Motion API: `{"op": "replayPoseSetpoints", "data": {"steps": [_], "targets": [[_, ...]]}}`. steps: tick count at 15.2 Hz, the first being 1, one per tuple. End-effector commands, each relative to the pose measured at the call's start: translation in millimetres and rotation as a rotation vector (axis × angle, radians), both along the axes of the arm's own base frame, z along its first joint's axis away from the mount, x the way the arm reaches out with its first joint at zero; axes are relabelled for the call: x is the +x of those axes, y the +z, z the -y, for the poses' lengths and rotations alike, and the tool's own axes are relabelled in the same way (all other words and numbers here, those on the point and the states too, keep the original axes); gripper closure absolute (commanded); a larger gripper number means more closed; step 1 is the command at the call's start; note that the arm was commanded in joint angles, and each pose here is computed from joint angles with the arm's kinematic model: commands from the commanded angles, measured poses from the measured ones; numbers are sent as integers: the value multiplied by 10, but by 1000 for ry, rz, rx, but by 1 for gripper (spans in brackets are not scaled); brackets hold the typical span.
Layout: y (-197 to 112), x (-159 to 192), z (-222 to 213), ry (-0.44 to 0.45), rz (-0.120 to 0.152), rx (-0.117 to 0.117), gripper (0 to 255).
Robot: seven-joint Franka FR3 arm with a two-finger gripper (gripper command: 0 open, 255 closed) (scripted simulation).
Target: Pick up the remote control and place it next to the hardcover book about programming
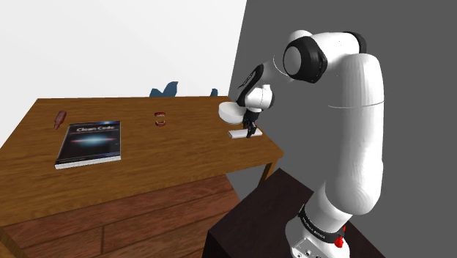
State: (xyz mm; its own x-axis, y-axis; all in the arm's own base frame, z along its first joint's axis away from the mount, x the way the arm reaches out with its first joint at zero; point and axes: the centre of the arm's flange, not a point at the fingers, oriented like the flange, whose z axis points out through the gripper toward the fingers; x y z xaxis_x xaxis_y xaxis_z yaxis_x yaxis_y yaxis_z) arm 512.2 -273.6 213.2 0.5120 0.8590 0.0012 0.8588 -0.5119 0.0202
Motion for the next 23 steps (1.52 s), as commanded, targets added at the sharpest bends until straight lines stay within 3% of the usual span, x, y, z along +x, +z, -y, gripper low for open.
{"op": "replayPoseSetpoints", "data": {"steps": [1, 15, 23], "targets": [[96, -8, -2, 0, 0, 0, 255], [825, -8, -2, 0, 0, 0, 255], [827, 552, -898, 0, 0, 0, 255]]}}
